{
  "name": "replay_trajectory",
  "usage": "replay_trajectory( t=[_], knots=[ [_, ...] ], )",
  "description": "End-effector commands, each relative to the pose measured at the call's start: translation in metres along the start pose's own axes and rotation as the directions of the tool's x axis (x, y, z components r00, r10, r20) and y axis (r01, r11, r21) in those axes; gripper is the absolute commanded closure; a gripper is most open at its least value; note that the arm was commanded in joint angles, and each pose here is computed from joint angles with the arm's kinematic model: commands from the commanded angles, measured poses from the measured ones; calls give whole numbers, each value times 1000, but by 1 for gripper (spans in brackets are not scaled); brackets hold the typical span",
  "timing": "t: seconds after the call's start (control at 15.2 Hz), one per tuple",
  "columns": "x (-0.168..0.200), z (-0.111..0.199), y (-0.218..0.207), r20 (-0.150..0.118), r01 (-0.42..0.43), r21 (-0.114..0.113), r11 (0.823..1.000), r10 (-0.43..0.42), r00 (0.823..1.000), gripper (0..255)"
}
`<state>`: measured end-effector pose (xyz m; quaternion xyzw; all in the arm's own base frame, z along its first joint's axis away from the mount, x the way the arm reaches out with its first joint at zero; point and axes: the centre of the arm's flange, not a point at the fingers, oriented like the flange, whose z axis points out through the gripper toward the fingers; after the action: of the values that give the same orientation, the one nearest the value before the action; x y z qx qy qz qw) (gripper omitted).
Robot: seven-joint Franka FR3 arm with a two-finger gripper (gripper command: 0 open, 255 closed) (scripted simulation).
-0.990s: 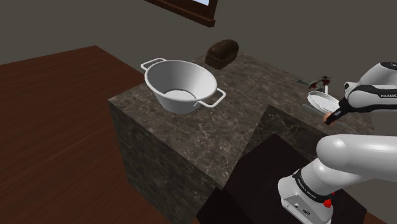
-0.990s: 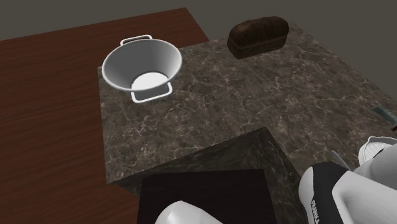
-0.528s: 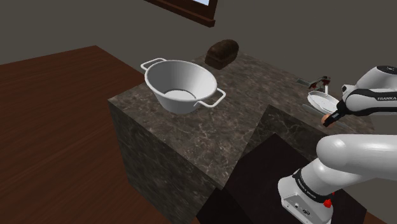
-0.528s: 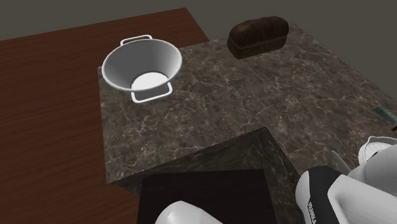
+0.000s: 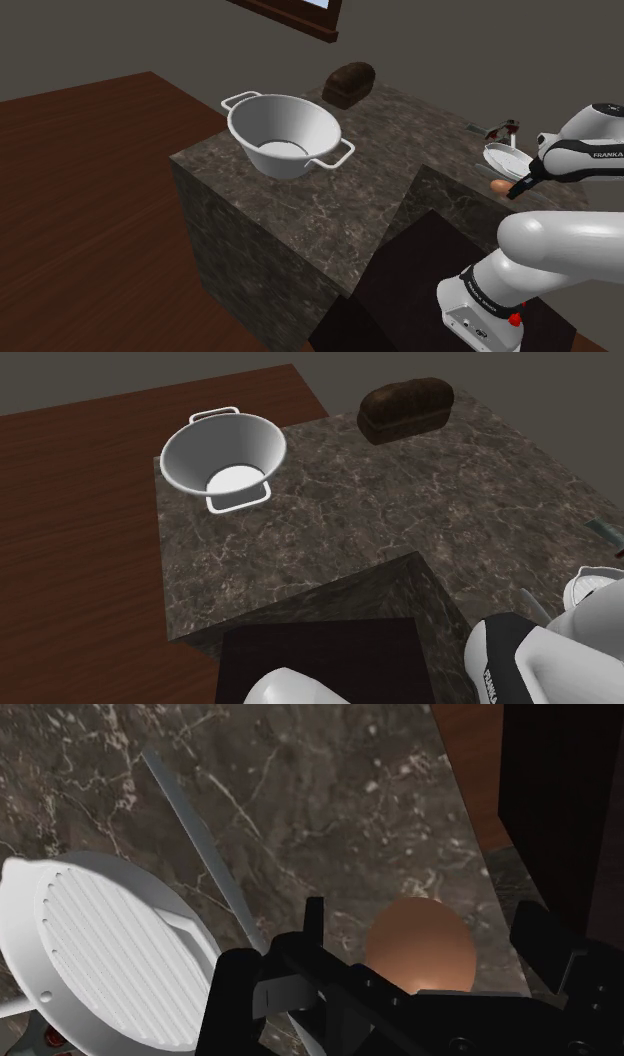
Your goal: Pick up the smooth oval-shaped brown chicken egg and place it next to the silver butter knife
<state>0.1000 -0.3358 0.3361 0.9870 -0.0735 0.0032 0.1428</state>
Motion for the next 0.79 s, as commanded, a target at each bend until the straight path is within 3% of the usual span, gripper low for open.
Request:
replay_trajectory(
  t=[0.0, 0.2, 0.73],
  knots=[
    [0, -13, 0, 0, 0, 0, 1000, 0, 1000, 0],
    [0, -50, 0, 0, 0, 0, 1000, 0, 1000, 0],
    [0, -50, 0, 0, 0, 0, 1000, 0, 1000, 0]
  ],
)
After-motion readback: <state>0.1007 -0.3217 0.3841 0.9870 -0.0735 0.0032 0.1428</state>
